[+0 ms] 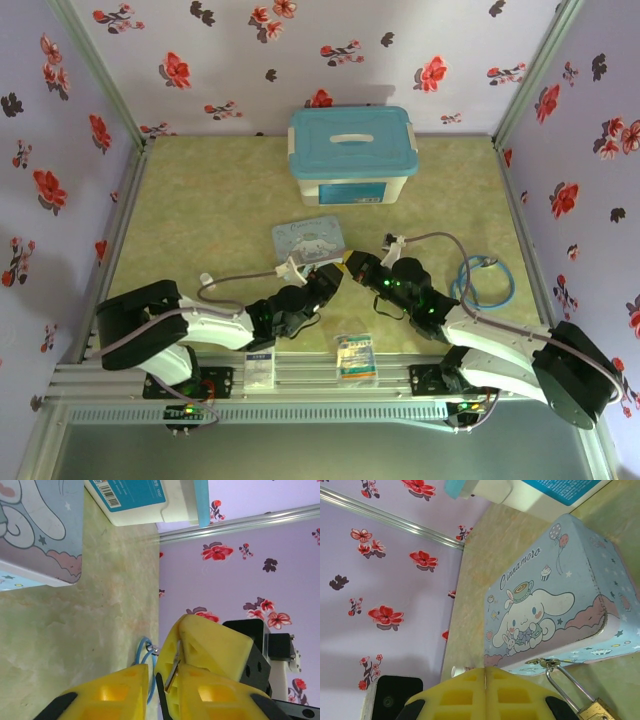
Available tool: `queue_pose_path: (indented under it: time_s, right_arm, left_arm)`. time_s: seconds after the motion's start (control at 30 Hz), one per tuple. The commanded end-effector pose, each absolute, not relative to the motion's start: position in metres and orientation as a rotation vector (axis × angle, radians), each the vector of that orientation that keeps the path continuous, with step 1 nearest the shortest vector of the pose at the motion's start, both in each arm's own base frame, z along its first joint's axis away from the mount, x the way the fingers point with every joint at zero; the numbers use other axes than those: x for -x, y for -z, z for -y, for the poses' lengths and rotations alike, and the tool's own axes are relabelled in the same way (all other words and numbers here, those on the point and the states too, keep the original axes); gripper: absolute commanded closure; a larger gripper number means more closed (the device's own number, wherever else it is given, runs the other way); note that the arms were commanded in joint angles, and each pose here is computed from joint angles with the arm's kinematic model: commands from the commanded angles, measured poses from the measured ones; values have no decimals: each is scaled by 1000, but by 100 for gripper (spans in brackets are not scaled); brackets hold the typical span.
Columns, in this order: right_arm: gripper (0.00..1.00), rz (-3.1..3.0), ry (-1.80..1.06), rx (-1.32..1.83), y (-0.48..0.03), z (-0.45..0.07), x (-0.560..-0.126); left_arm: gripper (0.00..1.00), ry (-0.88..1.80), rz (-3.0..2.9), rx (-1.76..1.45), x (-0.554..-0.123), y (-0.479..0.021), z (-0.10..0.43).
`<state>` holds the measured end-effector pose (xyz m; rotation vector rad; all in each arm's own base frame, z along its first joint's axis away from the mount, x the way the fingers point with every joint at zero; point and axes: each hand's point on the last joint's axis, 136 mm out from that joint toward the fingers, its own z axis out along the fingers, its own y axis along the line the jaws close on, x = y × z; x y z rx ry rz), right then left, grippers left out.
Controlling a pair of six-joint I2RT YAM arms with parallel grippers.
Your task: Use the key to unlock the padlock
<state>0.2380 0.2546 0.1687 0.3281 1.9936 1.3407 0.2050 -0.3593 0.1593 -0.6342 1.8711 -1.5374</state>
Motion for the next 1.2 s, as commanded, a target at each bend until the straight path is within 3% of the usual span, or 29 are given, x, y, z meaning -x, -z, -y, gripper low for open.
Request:
queue_pose_path:
  time_s: [0.0,0.17,0.47,0.6,0.73,0.83,0.9,1.0,1.1,1.17]
  right_arm:
    - [100,-1956,-1378,-334,-179,-259,-238]
    - [100,-1967,-1374,-341,-175,-259,-237]
    - [100,-1983,-1345,-325,-174,-257,-236]
    - [100,-1990,-1328,-333,-171,-255,-236]
    - [100,-1992,-1332,-335,-171,-256,-236]
    - [100,-1989,-1341,-335,-171,-257,-236]
    - [100,-1988,-1342,-340,-171,-256,-236]
    - [100,-1987,-1339,-343,-170,-256,-237]
    - [100,-1989,-1346,-337,-171,-259,-237]
    - [100,-1995,-1352,-331,-170,-261,-236]
  left_arm:
    - [81,1569,-1820,702,-211,-153,357]
    - [83,1577,-1800,708,-213,-152,356]
    - [73,1561,-1800,760,-213,-145,348]
    - [87,1579,-1784,761,-214,-146,348]
    - [87,1550,-1769,726,-215,-154,345]
    - [84,1534,-1760,725,-215,-155,341]
    - [72,1531,-1759,733,-215,-153,338]
    - [71,1521,-1761,736,-216,-150,337]
    - [78,1527,-1765,743,-216,-147,339]
    - [76,1539,-1762,741,-216,-146,342]
